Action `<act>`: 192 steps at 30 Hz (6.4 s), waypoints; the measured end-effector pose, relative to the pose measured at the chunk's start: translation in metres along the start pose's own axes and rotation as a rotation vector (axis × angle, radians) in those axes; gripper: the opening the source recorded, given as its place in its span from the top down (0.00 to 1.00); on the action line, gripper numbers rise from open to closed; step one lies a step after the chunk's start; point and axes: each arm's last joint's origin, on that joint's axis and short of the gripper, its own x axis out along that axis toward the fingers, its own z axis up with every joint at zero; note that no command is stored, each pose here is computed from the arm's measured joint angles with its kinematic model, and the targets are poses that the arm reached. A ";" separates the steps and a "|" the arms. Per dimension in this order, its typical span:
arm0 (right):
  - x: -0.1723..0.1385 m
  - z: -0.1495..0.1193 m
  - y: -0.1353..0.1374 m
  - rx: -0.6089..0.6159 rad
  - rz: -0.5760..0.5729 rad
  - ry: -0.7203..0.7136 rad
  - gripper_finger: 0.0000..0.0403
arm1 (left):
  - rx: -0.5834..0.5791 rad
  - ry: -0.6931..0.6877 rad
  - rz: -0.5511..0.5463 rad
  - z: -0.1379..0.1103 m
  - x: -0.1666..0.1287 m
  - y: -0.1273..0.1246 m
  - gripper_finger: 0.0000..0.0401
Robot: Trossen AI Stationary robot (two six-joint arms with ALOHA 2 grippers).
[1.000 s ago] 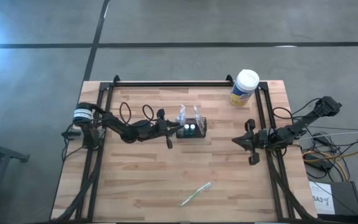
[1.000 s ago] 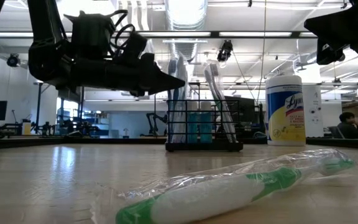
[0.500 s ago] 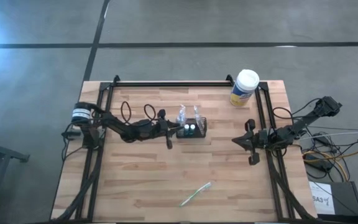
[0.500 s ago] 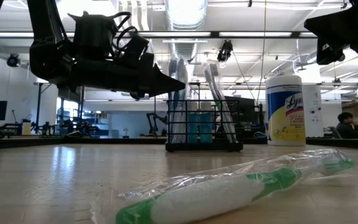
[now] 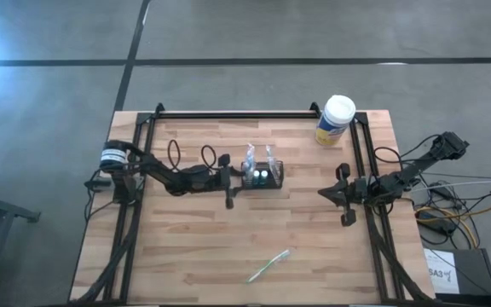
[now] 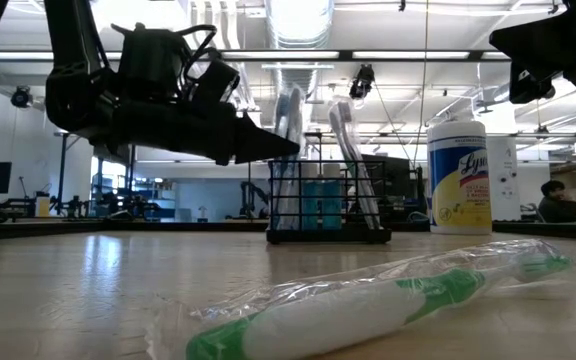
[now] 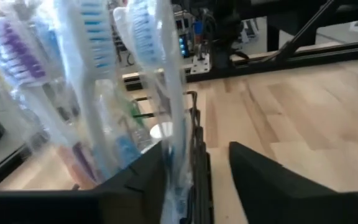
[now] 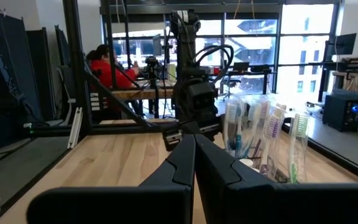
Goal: Pick & Place toothbrushing station
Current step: Put the blue toothbrush into the black wire organizer, then put the green toothbrush into the black wire organizer
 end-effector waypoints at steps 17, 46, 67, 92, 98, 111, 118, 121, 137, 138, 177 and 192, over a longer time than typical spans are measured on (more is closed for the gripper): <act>0.000 0.001 0.000 -0.028 0.005 -0.007 0.98 | 0.008 -0.221 0.000 0.058 -0.019 0.009 0.28; 0.000 0.001 0.000 0.047 0.009 -0.012 0.98 | -0.138 -0.351 -0.670 0.138 -0.133 -0.062 0.31; 0.000 0.001 0.000 0.030 0.008 -0.009 0.98 | -0.162 -0.334 -0.187 0.048 -0.188 -0.037 0.98; 0.000 0.001 0.000 0.000 0.003 -0.007 0.98 | -0.283 -0.132 -0.087 0.028 -0.183 -0.039 0.98; 0.000 0.001 -0.001 -0.025 -0.031 -0.005 0.98 | -0.270 -0.022 -0.063 0.016 -0.182 -0.040 0.98; 0.000 -0.003 -0.002 -0.046 -0.070 0.028 0.98 | -0.248 -0.103 -0.083 0.024 -0.182 -0.040 0.98; 0.000 -0.003 -0.002 -0.017 -0.070 0.026 0.98 | -0.242 -0.109 -0.099 0.025 -0.182 -0.040 0.98; 0.000 -0.003 -0.002 -0.030 -0.070 0.026 0.98 | -0.236 -0.089 -0.121 0.022 -0.182 -0.042 0.98; 0.000 -0.002 -0.002 -0.064 -0.074 0.018 0.98 | -0.250 -0.124 -0.268 0.024 -0.179 -0.049 0.98; 0.000 -0.002 -0.002 -0.060 -0.074 0.017 0.98 | -0.252 -0.116 -0.268 0.023 -0.178 -0.049 0.98; 0.000 -0.002 -0.002 -0.041 -0.071 0.021 0.98 | -0.235 0.053 -0.228 0.018 -0.134 -0.080 0.98; 0.001 -0.005 -0.001 -0.040 -0.070 0.044 0.98 | -0.375 0.096 -0.238 0.036 -0.081 -0.116 0.97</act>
